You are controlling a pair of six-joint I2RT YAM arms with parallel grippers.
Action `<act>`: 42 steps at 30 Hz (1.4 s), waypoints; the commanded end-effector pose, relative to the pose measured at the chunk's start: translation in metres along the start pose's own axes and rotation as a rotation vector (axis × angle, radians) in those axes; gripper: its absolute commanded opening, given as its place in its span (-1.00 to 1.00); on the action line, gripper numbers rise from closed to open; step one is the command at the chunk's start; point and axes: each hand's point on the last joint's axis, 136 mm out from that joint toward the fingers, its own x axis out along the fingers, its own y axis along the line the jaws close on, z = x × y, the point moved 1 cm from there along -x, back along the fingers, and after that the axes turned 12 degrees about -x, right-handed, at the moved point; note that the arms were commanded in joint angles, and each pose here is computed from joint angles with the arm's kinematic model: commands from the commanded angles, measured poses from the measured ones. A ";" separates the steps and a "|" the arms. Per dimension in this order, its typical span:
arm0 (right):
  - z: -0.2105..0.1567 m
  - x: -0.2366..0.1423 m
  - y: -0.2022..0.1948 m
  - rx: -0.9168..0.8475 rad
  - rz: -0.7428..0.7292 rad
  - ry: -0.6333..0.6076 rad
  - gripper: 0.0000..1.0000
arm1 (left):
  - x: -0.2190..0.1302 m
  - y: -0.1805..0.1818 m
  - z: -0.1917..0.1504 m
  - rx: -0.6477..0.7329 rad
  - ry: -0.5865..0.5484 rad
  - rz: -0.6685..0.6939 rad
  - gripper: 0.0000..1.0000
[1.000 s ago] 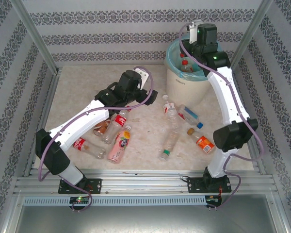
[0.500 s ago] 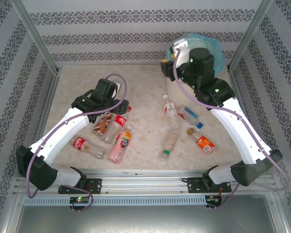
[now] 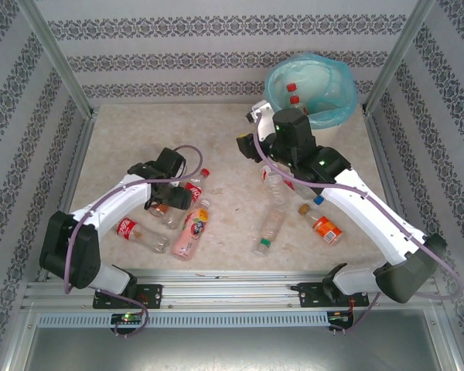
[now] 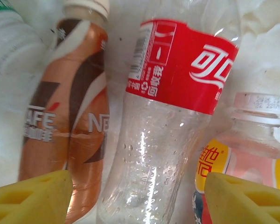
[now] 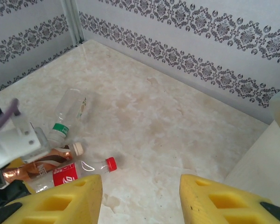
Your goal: Put the plastic bottles in the bin
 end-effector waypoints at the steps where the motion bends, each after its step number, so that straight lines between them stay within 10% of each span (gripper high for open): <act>1: 0.005 -0.009 0.003 0.026 -0.001 -0.043 -0.04 | 0.013 0.000 -0.004 -0.001 0.029 -0.013 0.48; 28: -0.016 -0.003 0.003 0.050 -0.019 0.014 -0.02 | 0.055 -0.013 -0.021 -0.012 0.189 -0.053 0.35; 42: -0.004 -0.005 0.005 0.033 -0.027 -0.005 -0.02 | -0.012 -0.025 0.019 0.021 -0.013 -0.124 0.06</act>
